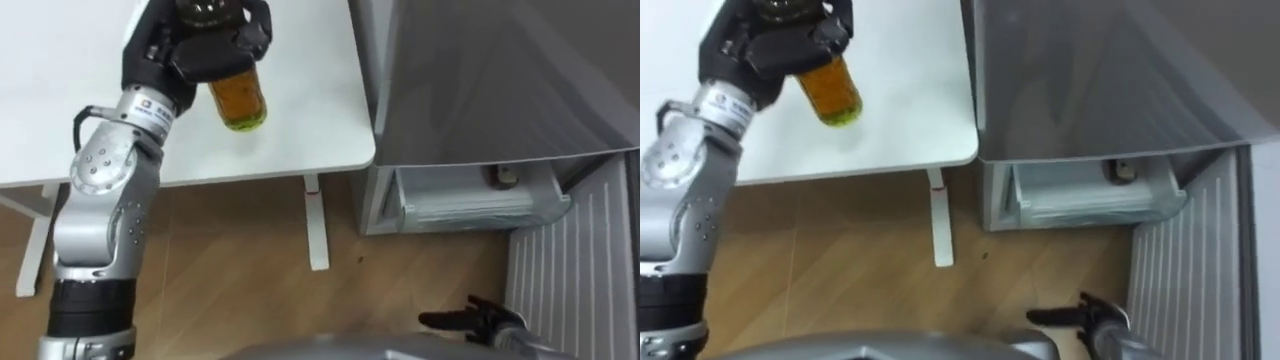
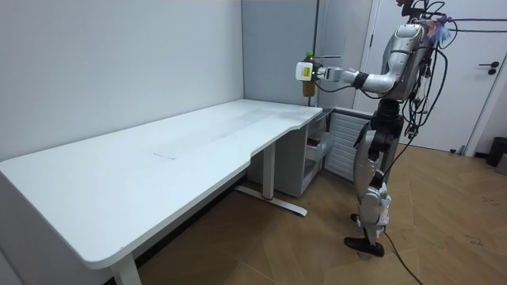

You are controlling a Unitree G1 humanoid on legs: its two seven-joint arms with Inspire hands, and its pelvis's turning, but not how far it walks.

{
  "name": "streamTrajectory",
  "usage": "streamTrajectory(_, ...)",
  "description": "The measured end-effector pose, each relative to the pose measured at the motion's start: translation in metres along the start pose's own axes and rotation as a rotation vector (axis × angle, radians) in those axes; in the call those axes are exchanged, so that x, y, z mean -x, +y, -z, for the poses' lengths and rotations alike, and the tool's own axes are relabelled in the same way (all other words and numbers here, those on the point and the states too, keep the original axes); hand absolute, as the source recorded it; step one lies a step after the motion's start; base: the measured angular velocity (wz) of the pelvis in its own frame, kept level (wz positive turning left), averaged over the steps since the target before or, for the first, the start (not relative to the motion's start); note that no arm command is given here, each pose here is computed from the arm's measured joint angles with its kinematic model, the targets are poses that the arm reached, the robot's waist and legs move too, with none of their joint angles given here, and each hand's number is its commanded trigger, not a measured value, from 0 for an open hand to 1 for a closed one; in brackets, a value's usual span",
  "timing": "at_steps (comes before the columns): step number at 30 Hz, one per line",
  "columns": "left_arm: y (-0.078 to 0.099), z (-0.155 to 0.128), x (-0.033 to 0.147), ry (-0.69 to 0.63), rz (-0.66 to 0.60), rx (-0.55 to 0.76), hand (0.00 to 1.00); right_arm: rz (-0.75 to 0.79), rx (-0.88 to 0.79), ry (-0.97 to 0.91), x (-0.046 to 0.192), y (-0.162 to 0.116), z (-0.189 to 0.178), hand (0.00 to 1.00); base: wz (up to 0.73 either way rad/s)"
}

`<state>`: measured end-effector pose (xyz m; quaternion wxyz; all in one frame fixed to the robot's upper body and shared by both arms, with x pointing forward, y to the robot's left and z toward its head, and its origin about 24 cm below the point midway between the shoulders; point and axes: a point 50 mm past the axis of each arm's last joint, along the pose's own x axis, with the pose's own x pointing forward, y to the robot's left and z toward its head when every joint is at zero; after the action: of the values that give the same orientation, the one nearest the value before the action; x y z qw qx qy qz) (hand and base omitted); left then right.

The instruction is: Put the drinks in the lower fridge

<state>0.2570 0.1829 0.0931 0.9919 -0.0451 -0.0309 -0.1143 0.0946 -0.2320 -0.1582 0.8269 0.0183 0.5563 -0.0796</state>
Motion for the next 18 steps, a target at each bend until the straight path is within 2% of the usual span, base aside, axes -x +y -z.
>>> streamTrajectory(4, -0.004, 0.004, 0.001, 0.015, 0.010, 0.002, 1.00, -0.060, 0.087, -0.074, 0.000, 0.012, -0.017, 0.00, 0.05)
streamTrajectory(12, -0.011, 0.027, 0.019, 0.104, 0.053, 0.030, 1.00, -0.170, 0.257, -0.213, 0.006, 0.035, -0.046, 0.00, 0.00)
streamTrajectory(18, -0.017, 0.034, 0.023, 0.120, 0.078, 0.106, 1.00, -0.279, 0.345, -0.328, 0.016, 0.056, -0.069, 0.00, 0.01)
